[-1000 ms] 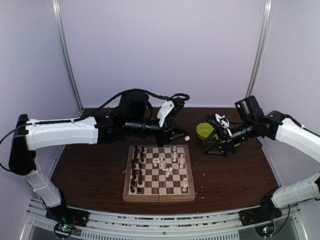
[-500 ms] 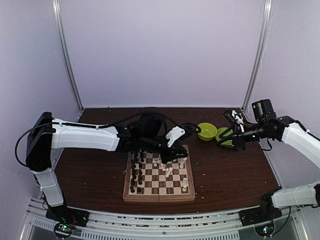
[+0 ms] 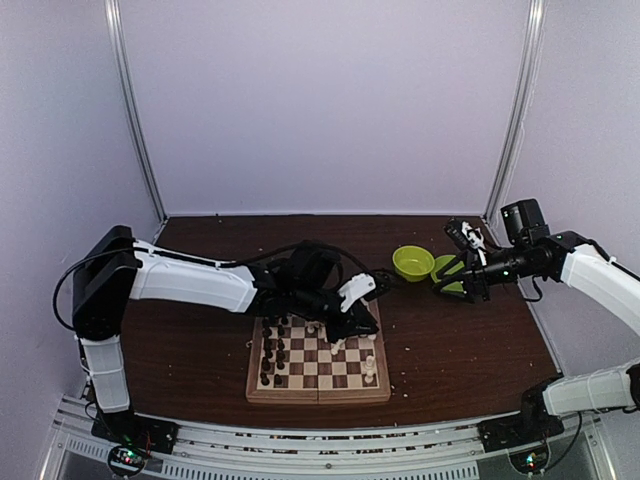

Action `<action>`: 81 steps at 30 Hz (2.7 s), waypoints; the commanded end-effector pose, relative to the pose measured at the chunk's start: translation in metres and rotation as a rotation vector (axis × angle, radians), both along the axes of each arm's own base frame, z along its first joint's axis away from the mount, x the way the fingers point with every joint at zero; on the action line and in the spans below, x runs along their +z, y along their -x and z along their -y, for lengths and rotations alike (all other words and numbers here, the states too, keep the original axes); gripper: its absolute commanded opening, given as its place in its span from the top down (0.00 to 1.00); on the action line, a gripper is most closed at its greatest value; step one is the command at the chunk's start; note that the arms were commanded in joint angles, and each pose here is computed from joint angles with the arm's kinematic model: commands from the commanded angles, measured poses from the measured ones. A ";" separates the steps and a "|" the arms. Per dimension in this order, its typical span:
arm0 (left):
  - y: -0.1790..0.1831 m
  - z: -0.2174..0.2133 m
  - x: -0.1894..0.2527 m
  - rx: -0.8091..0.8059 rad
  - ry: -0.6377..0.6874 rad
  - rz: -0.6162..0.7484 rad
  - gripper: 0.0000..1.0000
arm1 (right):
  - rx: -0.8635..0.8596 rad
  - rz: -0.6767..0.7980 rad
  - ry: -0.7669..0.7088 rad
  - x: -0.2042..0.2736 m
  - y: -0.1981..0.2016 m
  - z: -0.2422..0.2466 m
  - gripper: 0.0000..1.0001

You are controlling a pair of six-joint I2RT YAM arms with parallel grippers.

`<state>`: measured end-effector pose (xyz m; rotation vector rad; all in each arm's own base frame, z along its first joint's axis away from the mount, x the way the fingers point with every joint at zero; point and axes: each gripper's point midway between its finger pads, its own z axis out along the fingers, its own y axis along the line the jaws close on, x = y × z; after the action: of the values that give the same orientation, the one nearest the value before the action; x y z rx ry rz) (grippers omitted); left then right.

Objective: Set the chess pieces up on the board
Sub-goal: Place the bishop on c1.

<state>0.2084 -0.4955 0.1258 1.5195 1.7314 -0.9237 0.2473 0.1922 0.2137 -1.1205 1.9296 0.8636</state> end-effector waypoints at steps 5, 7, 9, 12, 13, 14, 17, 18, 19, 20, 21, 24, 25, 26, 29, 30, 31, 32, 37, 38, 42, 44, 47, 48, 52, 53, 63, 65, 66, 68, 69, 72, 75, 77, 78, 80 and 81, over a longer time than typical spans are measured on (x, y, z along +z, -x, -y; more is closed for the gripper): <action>0.009 0.003 -0.023 -0.050 -0.003 -0.022 0.92 | 0.020 -0.003 -0.009 0.001 0.001 -0.001 0.49; 0.009 0.004 -0.027 -0.051 -0.008 -0.027 0.92 | 0.022 -0.006 -0.010 0.000 0.002 -0.001 0.49; 0.008 0.005 -0.028 -0.051 -0.010 -0.029 0.92 | 0.024 -0.009 -0.010 0.000 0.002 -0.001 0.49; 0.009 0.007 -0.031 -0.064 -0.021 -0.040 0.92 | 0.027 -0.011 -0.011 0.000 0.002 -0.002 0.49; 0.010 0.008 -0.032 -0.069 -0.025 -0.043 0.92 | 0.026 -0.009 -0.011 0.000 0.002 -0.001 0.49; 0.011 0.008 -0.032 -0.076 -0.029 -0.046 0.92 | 0.027 -0.008 -0.010 0.000 0.002 -0.001 0.49; 0.014 0.007 -0.035 -0.085 -0.048 -0.051 0.92 | 0.027 -0.007 -0.010 0.001 0.003 -0.001 0.49; 0.014 0.006 -0.037 -0.085 -0.056 -0.051 0.92 | 0.028 -0.006 -0.009 0.000 0.003 -0.001 0.49; 0.015 0.005 -0.040 -0.085 -0.064 -0.054 0.92 | 0.028 -0.006 -0.009 0.000 0.003 -0.001 0.49; 0.015 0.005 -0.040 -0.083 -0.069 -0.052 0.91 | 0.028 -0.003 -0.009 0.001 0.002 -0.001 0.49; 0.015 0.005 -0.041 -0.080 -0.071 -0.052 0.91 | 0.030 -0.005 -0.009 0.001 0.003 -0.001 0.49; 0.014 0.006 -0.043 -0.078 -0.077 -0.052 0.91 | 0.033 -0.004 -0.010 0.001 0.003 -0.002 0.49; 0.014 0.007 -0.043 -0.078 -0.080 -0.051 0.90 | 0.033 -0.006 -0.009 0.000 0.003 -0.002 0.49; 0.014 0.007 -0.044 -0.079 -0.083 -0.050 0.90 | 0.033 -0.006 -0.010 0.001 0.003 -0.002 0.49; 0.016 0.010 -0.047 -0.086 -0.100 -0.047 0.89 | 0.034 -0.006 -0.008 0.000 0.003 -0.002 0.49; 0.016 0.011 -0.047 -0.086 -0.105 -0.044 0.89 | 0.033 -0.008 -0.007 0.000 0.003 -0.001 0.49; 0.015 0.011 -0.049 -0.084 -0.110 -0.042 0.89 | 0.035 -0.008 -0.009 0.000 0.004 -0.002 0.49; 0.014 0.011 -0.049 -0.082 -0.114 -0.041 0.89 | 0.036 -0.007 -0.008 0.000 0.003 -0.002 0.49; 0.014 0.011 -0.050 -0.078 -0.120 -0.041 0.88 | 0.036 -0.006 -0.008 0.000 0.004 -0.002 0.49; 0.014 0.011 -0.050 -0.076 -0.120 -0.039 0.88 | 0.037 -0.005 -0.008 0.000 0.003 -0.002 0.49; 0.010 0.011 -0.050 -0.052 -0.124 -0.032 0.89 | 0.039 -0.011 -0.006 -0.001 0.004 -0.002 0.49; 0.008 0.010 -0.051 -0.038 -0.126 -0.031 0.89 | 0.040 -0.009 -0.007 0.000 0.004 -0.002 0.49; 0.006 0.009 -0.051 -0.023 -0.131 -0.028 0.89 | 0.041 -0.012 -0.008 -0.001 0.004 -0.002 0.49; 0.005 0.009 -0.052 -0.019 -0.130 -0.028 0.89 | 0.042 -0.012 -0.006 -0.001 0.005 -0.002 0.49; 0.006 0.009 -0.051 -0.025 -0.126 -0.026 0.89 | 0.046 -0.010 -0.007 -0.001 0.005 -0.002 0.49; 0.006 0.009 -0.051 -0.025 -0.127 -0.026 0.89 | 0.046 -0.009 -0.007 -0.001 0.005 -0.002 0.49; 0.010 0.005 -0.047 -0.028 -0.107 -0.017 0.89 | 0.050 -0.014 -0.006 -0.002 0.005 -0.002 0.49; 0.010 0.004 -0.046 -0.032 -0.104 -0.016 0.89 | 0.051 -0.013 -0.006 -0.002 0.006 -0.002 0.49; 0.011 0.004 -0.046 -0.033 -0.101 -0.015 0.89 | 0.052 -0.014 -0.006 -0.002 0.006 -0.002 0.49; 0.011 0.004 -0.046 -0.036 -0.101 -0.016 0.90 | 0.052 -0.017 -0.005 -0.003 0.006 -0.002 0.49; 0.012 0.003 -0.046 -0.036 -0.101 -0.017 0.90 | 0.053 -0.018 -0.004 -0.003 0.006 -0.002 0.49; 0.013 0.000 -0.047 -0.035 -0.100 -0.018 0.90 | 0.054 -0.017 -0.003 -0.003 0.006 -0.002 0.49; 0.014 -0.002 -0.047 -0.033 -0.096 -0.017 0.90 | 0.055 -0.019 -0.004 -0.003 0.006 -0.002 0.49; 0.015 -0.003 -0.047 -0.030 -0.092 -0.014 0.90 | 0.055 -0.021 -0.003 -0.003 0.006 -0.002 0.49; 0.014 -0.003 -0.047 -0.029 -0.093 -0.013 0.89 | 0.056 -0.022 -0.003 -0.004 0.006 -0.002 0.49; 0.014 -0.002 -0.047 -0.026 -0.093 -0.013 0.86 | 0.058 -0.025 -0.004 -0.004 0.006 -0.003 0.49; 0.013 -0.002 -0.047 -0.024 -0.096 -0.013 0.85 | 0.057 -0.026 -0.003 -0.004 0.006 -0.002 0.49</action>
<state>0.1959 -0.4928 0.0700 1.6172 1.8114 -0.8778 0.2413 0.1938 0.2035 -1.1641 1.9437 0.9022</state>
